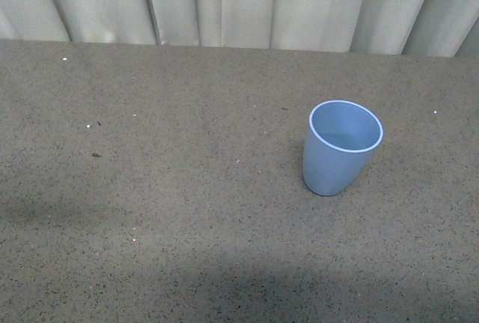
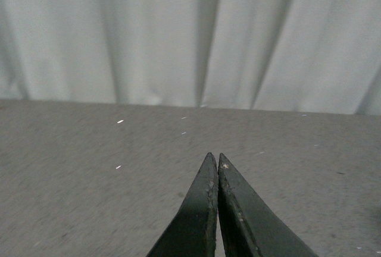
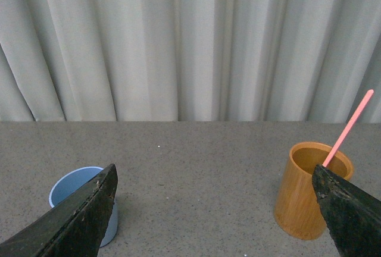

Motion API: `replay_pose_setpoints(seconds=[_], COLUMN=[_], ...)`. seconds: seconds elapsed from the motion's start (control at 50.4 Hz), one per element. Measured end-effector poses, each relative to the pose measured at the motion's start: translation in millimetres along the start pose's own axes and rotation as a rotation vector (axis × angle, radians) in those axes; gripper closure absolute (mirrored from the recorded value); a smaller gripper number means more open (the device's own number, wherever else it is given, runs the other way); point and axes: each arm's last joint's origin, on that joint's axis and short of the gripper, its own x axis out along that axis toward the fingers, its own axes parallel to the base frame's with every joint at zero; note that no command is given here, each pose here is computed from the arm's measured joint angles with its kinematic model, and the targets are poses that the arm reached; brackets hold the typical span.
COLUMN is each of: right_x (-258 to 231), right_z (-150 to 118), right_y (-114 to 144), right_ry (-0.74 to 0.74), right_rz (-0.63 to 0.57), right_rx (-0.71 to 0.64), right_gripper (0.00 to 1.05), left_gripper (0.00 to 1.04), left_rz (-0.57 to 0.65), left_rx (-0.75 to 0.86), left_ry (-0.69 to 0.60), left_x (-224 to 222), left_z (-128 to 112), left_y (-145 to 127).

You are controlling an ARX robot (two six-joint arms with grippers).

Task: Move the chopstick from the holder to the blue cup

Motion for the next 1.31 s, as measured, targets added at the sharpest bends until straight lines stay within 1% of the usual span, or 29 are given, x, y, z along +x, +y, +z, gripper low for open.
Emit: replay_pose_setpoints(seconds=[0.059,0.139,0.198,0.258,0.337,0.436,0.853,0.873,0.972,0.992,1.051,1.091,1.17,1.19,1.23,1.249,1.289,1.309], right_x=[0,0,0,0,0,0,0,0,0,1,6,12,25,30,39,45,63,71], right_z=[0,0,0,0,0,0,0,0,0,0,6,14,30,36,43,47,55,57], right_y=[0,0,0,0,0,0,0,0,0,0,-1,-3,-7,-9,-12,-14,-20,-23], right_ry=[0.000,0.000,0.000,0.000,0.000,0.000,0.000,0.000,0.004,0.009,0.005,-0.011,-0.035,-0.036,-0.032,-0.022,0.018,0.038], right_rz=[0.000,0.001,0.000,0.000,-0.003,-0.002,0.000,0.000,-0.017,-0.060,-0.213,-0.282,-0.305,-0.297,-0.289,-0.284,-0.279,-0.274], right_rx=[0.000,0.000,0.000,0.000,0.000,0.000,0.000,0.000,0.010,0.033,0.118,0.147,0.163,0.168,0.172,0.175,0.184,0.189], right_gripper=[0.09,0.09,0.09,0.09,0.09,0.09,0.09,0.09,0.09,0.09,0.09,0.09,0.09,0.09,0.09,0.09,0.09,0.09], left_gripper=[1.01,1.01,1.01,1.01,1.01,1.01,1.00,0.99,0.82,0.81,0.70,0.63,0.50,0.48,0.41,0.39,0.28,0.27], left_rz=[0.044,0.029,0.027,0.027,0.026,0.027,0.027,0.027,0.027,0.027,0.027,0.027,0.027,0.027,0.026,0.026,0.027,0.026], left_rx=[-0.001,0.000,0.001,0.001,0.002,0.002,0.001,0.002,0.002,0.002,0.002,0.002,0.002,0.002,0.002,0.002,0.002,0.002], left_ry=[0.024,0.051,0.038,0.038,-0.004,-0.043,-0.045,-0.045,-0.045,-0.045,-0.046,-0.046,-0.046,-0.046,-0.046,-0.046,-0.046,-0.046], left_x=[-17,-42,-57,-69,-85,-92,-92,-92,-92,-92,-92,-92,-92,-92,-92,-92,-92,-92], left_z=[-4,-6,1,2,5,6,7,7,7,7,7,7,7,7,7,7,7,7], left_y=[8,8,8,7,7,7,7,7,7,7,7,7,7,7,7,7,7,7])
